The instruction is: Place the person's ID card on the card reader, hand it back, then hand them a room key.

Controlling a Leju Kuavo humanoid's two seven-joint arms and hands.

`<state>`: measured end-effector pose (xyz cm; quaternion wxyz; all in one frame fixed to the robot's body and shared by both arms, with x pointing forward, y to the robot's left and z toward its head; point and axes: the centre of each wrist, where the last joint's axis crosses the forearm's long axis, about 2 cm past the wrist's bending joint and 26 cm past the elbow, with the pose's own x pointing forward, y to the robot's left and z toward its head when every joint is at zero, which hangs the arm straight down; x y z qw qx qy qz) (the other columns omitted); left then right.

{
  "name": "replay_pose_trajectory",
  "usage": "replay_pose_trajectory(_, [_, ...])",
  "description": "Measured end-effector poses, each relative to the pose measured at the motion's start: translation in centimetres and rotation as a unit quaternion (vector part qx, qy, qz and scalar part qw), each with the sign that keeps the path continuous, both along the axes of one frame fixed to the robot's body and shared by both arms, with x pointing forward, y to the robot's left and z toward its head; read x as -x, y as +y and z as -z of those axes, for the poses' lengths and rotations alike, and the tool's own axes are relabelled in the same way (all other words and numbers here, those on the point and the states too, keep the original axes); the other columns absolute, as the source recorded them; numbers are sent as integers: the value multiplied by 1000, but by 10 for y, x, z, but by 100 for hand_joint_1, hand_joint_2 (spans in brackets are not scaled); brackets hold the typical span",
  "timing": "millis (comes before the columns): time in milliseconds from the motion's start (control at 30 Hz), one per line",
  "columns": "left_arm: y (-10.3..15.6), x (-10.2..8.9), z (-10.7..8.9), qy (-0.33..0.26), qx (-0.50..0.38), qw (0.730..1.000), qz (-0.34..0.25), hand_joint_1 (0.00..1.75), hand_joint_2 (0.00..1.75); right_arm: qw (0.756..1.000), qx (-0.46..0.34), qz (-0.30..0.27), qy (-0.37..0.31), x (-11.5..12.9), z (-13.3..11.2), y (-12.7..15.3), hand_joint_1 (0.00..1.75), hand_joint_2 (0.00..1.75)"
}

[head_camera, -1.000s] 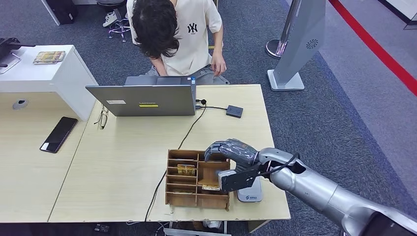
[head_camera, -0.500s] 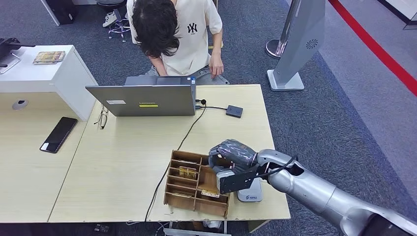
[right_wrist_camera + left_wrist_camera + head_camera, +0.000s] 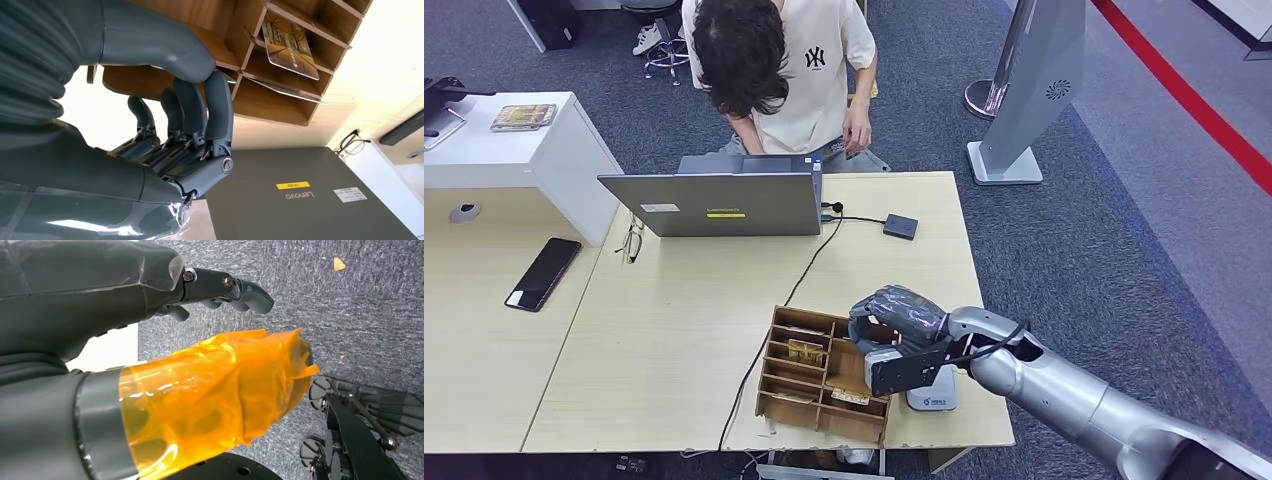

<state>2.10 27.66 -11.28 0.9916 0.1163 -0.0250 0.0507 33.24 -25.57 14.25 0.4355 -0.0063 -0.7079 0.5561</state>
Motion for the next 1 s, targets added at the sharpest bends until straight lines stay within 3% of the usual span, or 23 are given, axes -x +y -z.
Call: replay_pose_trajectory(1000, [0,0,0,-3,-5,1000,4,0,0,994,-92,35,-43,-6,-12,23,128,175])
